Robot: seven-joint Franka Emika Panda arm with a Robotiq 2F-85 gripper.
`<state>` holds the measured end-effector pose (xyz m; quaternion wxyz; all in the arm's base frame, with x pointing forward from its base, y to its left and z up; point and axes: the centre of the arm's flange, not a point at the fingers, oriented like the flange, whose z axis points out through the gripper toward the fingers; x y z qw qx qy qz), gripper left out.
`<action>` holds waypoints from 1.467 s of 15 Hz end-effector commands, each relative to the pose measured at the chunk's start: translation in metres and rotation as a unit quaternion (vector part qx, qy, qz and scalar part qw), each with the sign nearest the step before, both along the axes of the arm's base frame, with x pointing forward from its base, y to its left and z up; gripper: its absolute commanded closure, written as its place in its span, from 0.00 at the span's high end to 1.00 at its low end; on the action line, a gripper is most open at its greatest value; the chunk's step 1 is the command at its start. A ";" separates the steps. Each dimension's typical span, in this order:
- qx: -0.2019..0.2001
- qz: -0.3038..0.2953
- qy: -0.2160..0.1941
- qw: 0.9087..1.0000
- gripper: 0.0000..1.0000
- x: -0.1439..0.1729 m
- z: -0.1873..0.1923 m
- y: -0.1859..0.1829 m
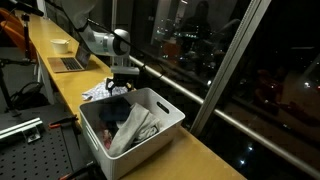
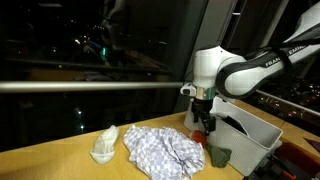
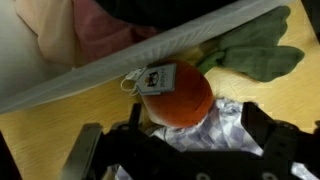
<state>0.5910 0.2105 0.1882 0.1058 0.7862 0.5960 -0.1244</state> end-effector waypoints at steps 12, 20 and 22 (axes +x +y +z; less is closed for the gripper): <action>-0.012 0.032 0.010 0.999 0.51 0.022 -0.059 -0.007; -0.006 0.000 -0.046 0.999 0.01 0.013 0.036 0.003; -0.004 -0.007 -0.087 0.996 0.02 0.010 0.079 0.007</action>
